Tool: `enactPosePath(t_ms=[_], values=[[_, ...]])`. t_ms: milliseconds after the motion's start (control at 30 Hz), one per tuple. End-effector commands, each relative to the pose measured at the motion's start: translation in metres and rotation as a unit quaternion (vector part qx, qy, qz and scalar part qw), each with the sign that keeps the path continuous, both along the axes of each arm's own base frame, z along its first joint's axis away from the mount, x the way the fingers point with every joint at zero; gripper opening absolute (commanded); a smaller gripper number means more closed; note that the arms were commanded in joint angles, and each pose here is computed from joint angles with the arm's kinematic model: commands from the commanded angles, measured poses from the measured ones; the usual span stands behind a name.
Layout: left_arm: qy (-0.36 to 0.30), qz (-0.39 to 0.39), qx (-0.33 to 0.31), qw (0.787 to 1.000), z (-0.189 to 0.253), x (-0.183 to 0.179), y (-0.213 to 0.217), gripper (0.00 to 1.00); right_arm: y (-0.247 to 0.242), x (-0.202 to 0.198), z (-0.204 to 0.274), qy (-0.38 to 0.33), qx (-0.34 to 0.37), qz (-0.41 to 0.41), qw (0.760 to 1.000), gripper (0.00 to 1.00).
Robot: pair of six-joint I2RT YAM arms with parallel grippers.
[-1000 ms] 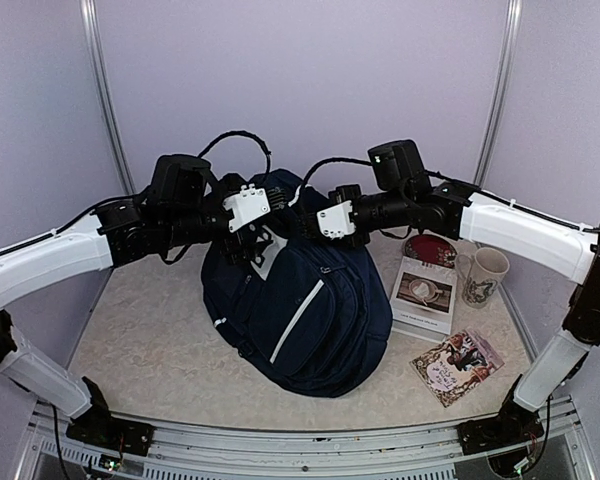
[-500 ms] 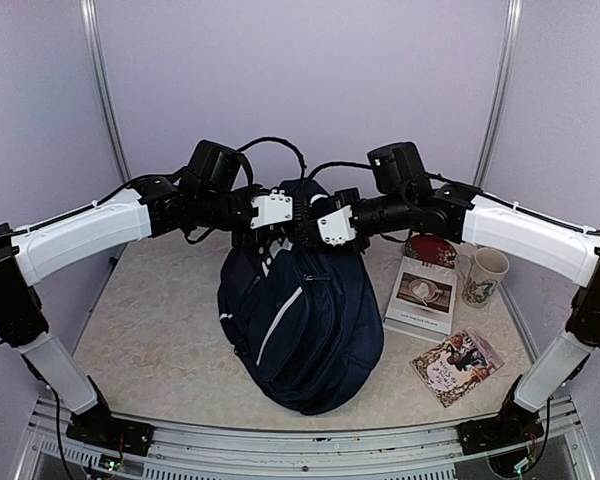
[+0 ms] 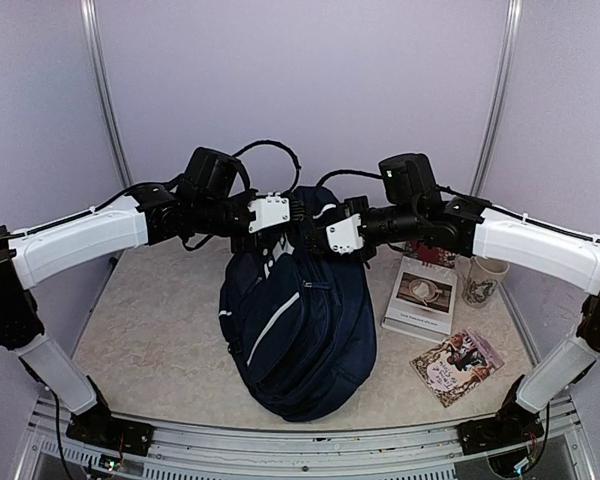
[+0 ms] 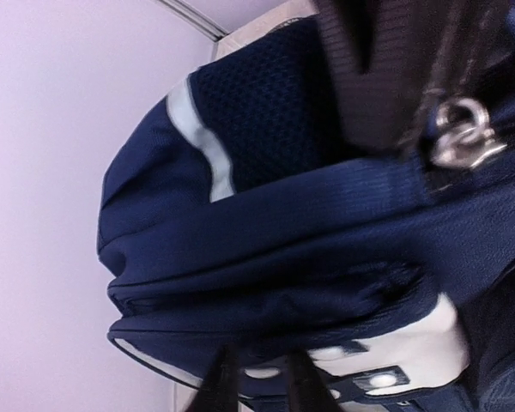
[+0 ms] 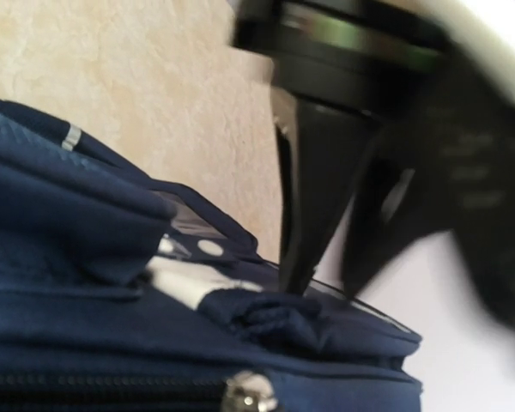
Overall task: Pack the student bag
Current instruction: Hold the student bag at the center of the board.
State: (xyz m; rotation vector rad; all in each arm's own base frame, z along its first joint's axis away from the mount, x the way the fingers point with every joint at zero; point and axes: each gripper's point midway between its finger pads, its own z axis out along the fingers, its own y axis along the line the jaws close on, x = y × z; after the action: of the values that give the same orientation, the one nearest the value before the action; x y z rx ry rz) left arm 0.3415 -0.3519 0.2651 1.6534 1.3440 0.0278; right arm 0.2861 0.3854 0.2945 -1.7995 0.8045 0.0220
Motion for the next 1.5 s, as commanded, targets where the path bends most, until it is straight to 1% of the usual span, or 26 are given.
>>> enactPosePath(t_ms=[0,33,67,100,200,233,300,400,467,500,567,700,767,867,900,933,1067,1167,1200,1233,1267,1300,1367,1400,1467], values=[[0.019,0.057,-0.166,0.984,0.071,0.034,0.028,0.58,0.004,-0.019,0.088,-0.071,0.111,0.039,0.990,0.00],[0.047,0.069,-0.212,0.974,0.083,0.046,0.036,0.69,0.005,-0.020,0.088,-0.069,0.112,0.042,0.990,0.00],[0.074,0.083,-0.247,0.963,0.090,0.059,0.042,0.76,0.006,-0.021,0.090,-0.068,0.114,0.045,0.990,0.00],[0.099,0.090,-0.273,0.952,0.096,0.067,0.046,0.81,0.006,-0.022,0.090,-0.067,0.114,0.046,0.990,0.00],[0.175,0.088,-0.316,0.928,0.095,0.080,0.041,0.98,0.007,-0.022,0.090,-0.066,0.115,0.048,0.990,0.00],[0.197,0.082,-0.324,0.922,0.091,0.083,0.036,0.99,0.007,-0.021,0.089,-0.065,0.115,0.047,0.990,0.00],[0.257,0.080,-0.350,0.897,0.086,0.088,0.024,0.99,0.009,-0.021,0.085,-0.060,0.111,0.048,0.991,0.00],[0.329,0.092,-0.373,0.862,0.072,0.099,0.012,0.99,0.011,-0.019,0.081,-0.055,0.108,0.047,0.992,0.00],[0.360,0.089,-0.385,0.845,0.062,0.102,0.002,0.99,0.011,-0.019,0.080,-0.053,0.107,0.047,0.992,0.00],[0.369,0.091,-0.389,0.839,0.059,0.104,-0.002,0.99,0.012,-0.019,0.080,-0.053,0.107,0.048,0.992,0.00],[0.376,0.109,-0.386,0.835,0.046,0.112,-0.009,0.99,0.012,-0.018,0.079,-0.052,0.107,0.048,0.992,0.00],[0.383,0.131,-0.367,0.837,0.019,0.120,-0.019,0.99,0.013,-0.017,0.077,-0.050,0.106,0.047,0.992,0.00],[0.391,0.121,-0.358,0.839,0.012,0.117,-0.022,0.99,0.013,-0.017,0.076,-0.050,0.105,0.045,0.992,0.00],[0.422,0.074,-0.339,0.838,0.007,0.096,-0.033,0.99,0.012,-0.010,0.076,-0.055,0.104,0.030,0.993,0.00],[0.429,0.059,-0.333,0.838,0.007,0.089,-0.036,0.96,0.011,-0.007,0.076,-0.060,0.105,0.021,0.992,0.00],[0.441,0.040,-0.328,0.834,0.007,0.079,-0.039,0.90,0.011,-0.003,0.076,-0.064,0.104,0.012,0.992,0.00],[0.464,0.008,-0.326,0.824,0.014,0.059,-0.040,0.59,0.005,0.010,0.076,-0.075,0.103,-0.015,0.992,0.00],[0.469,0.005,-0.326,0.821,0.016,0.048,-0.033,0.33,-0.002,0.023,0.080,-0.080,0.110,-0.035,0.990,0.00],[0.472,0.011,-0.327,0.819,0.015,0.047,-0.029,0.22,-0.004,0.027,0.082,-0.081,0.114,-0.041,0.989,0.00],[0.476,0.021,-0.330,0.815,0.014,0.045,-0.025,0.08,-0.007,0.032,0.086,-0.081,0.120,-0.047,0.988,0.00],[0.481,0.033,-0.334,0.810,0.010,0.044,-0.018,0.00,-0.009,0.036,0.089,-0.081,0.126,-0.052,0.987,0.00],[0.483,0.046,-0.340,0.805,0.009,0.042,-0.011,0.00,-0.011,0.040,0.092,-0.082,0.130,-0.057,0.986,0.00],[0.469,0.074,-0.357,0.805,0.009,0.040,0.008,0.00,-0.014,0.048,0.100,-0.089,0.139,-0.066,0.984,0.00],[0.448,0.080,-0.370,0.810,0.022,0.035,0.019,0.00,-0.015,0.053,0.105,-0.094,0.144,-0.073,0.982,0.00],[0.416,0.101,-0.382,0.819,0.032,0.027,0.037,0.00,-0.016,0.062,0.113,-0.103,0.148,-0.081,0.980,0.00]])
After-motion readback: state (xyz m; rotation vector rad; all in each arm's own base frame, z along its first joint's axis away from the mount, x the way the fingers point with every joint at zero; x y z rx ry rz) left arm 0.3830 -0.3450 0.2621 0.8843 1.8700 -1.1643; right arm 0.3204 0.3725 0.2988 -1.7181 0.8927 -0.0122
